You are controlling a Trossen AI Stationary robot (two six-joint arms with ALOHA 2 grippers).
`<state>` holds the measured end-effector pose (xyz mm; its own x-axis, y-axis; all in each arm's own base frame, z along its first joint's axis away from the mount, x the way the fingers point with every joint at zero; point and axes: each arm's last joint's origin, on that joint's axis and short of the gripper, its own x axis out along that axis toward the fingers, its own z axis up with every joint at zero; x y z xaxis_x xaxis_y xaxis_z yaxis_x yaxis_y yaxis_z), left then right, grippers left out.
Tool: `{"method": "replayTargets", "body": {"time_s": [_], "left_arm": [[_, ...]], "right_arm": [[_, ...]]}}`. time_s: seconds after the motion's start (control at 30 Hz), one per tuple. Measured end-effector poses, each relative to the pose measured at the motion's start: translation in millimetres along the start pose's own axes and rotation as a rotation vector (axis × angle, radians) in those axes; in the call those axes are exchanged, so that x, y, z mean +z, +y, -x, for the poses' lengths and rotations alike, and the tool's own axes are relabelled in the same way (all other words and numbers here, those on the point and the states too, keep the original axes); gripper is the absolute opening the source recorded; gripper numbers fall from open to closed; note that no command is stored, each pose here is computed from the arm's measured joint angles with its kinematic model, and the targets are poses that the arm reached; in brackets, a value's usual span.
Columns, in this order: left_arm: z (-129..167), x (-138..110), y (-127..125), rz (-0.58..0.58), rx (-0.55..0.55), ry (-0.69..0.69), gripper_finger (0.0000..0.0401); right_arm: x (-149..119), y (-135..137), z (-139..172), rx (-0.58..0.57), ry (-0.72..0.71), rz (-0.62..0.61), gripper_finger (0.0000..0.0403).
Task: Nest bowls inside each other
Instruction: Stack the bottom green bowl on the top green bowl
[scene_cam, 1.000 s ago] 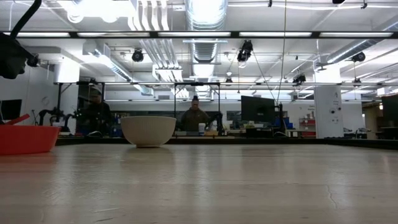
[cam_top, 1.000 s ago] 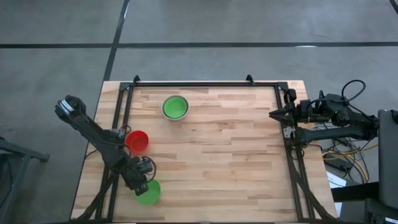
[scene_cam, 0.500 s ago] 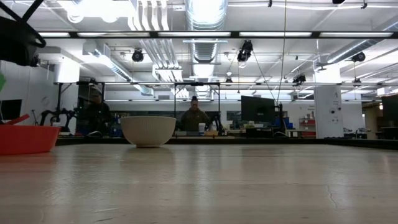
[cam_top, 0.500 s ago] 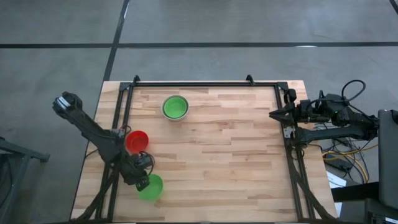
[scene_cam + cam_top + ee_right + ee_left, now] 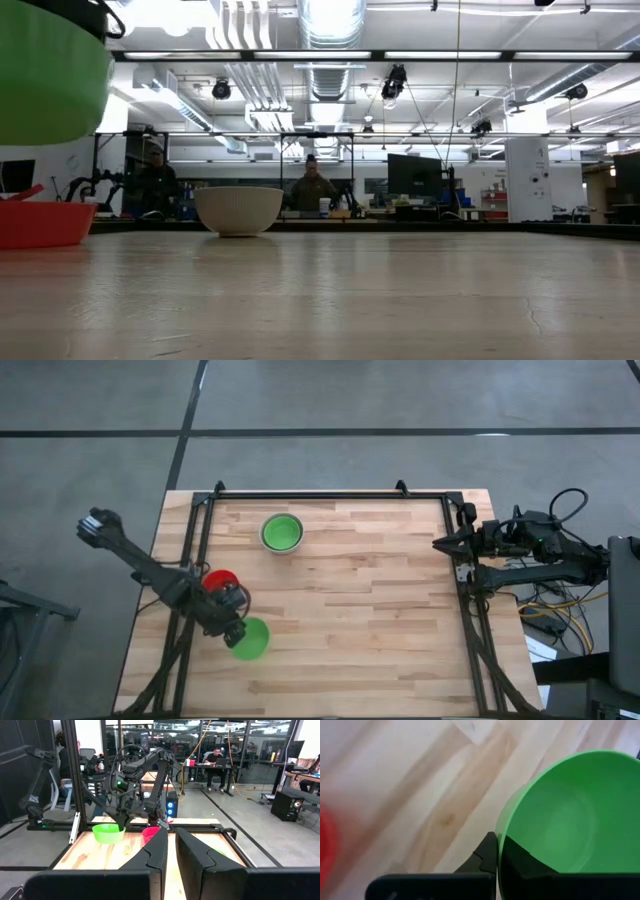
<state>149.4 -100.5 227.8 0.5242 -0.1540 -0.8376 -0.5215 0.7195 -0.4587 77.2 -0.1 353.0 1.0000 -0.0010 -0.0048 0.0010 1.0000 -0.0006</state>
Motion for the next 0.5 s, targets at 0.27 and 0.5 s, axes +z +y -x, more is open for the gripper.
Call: {"method": "replayTargets", "body": {"time_s": [0.27,0.5], "left_arm": [[17.8,26.1,2.2,0.006,0.04,-0.057,0.0003],[24.9,38.7,6.5,-0.018,0.085,-0.07,0.0003]], "right_arm": [[-0.1,0.0,0.0,0.0,0.0,0.0,0.0034],[0.0,0.0,0.1,0.0,0.0,0.0,0.0034]]}}
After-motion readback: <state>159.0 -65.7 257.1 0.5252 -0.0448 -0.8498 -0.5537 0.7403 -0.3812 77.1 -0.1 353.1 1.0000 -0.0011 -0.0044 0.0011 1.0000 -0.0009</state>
